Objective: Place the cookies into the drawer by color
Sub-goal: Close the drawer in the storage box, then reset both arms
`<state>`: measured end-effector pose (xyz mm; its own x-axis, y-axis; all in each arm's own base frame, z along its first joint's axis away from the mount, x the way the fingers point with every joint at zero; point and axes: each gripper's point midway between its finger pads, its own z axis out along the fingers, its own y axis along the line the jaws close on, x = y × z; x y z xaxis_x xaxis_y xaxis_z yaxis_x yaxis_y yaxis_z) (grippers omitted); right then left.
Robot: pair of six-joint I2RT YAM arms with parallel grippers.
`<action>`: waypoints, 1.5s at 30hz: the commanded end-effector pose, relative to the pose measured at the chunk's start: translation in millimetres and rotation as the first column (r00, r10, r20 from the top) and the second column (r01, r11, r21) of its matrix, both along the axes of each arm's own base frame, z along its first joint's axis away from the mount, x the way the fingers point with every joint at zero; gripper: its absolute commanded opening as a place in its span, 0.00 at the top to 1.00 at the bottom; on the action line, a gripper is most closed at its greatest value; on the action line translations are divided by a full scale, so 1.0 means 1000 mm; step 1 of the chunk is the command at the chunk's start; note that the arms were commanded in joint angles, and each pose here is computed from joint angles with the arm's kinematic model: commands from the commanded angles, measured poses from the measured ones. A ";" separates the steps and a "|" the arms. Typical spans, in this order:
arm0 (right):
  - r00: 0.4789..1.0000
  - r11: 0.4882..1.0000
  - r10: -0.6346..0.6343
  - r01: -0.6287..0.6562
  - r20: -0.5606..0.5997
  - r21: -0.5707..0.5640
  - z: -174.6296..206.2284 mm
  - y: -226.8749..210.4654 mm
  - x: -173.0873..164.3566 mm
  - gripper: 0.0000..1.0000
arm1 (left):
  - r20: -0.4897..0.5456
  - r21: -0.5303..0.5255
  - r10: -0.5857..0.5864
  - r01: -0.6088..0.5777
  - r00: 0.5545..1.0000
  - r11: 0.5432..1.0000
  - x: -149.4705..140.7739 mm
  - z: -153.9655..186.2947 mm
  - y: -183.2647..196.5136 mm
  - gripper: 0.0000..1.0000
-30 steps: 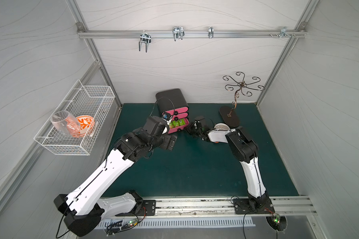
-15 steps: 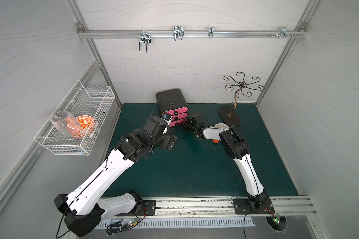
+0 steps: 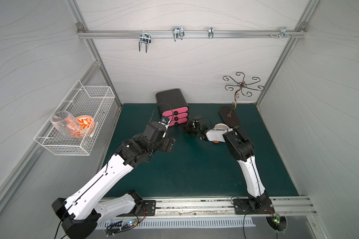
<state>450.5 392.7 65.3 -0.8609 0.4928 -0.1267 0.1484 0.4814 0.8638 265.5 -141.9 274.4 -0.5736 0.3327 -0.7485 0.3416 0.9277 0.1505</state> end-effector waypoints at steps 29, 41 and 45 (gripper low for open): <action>0.796 0.401 -0.049 0.568 0.603 -0.718 0.045 -0.401 -0.097 0.26 | 0.241 -0.204 0.491 -0.451 0.837 0.869 0.109 -0.162 0.159 0.01; 0.783 0.539 0.210 0.407 0.586 -0.738 0.016 -0.356 -0.049 0.01 | 0.214 -0.264 0.535 -0.479 0.817 0.837 0.139 -0.179 0.178 0.01; 0.782 0.534 0.209 0.412 0.587 -0.738 0.016 -0.356 -0.049 0.01 | 0.246 -0.288 0.489 -0.418 0.837 0.861 0.136 -0.184 0.170 0.00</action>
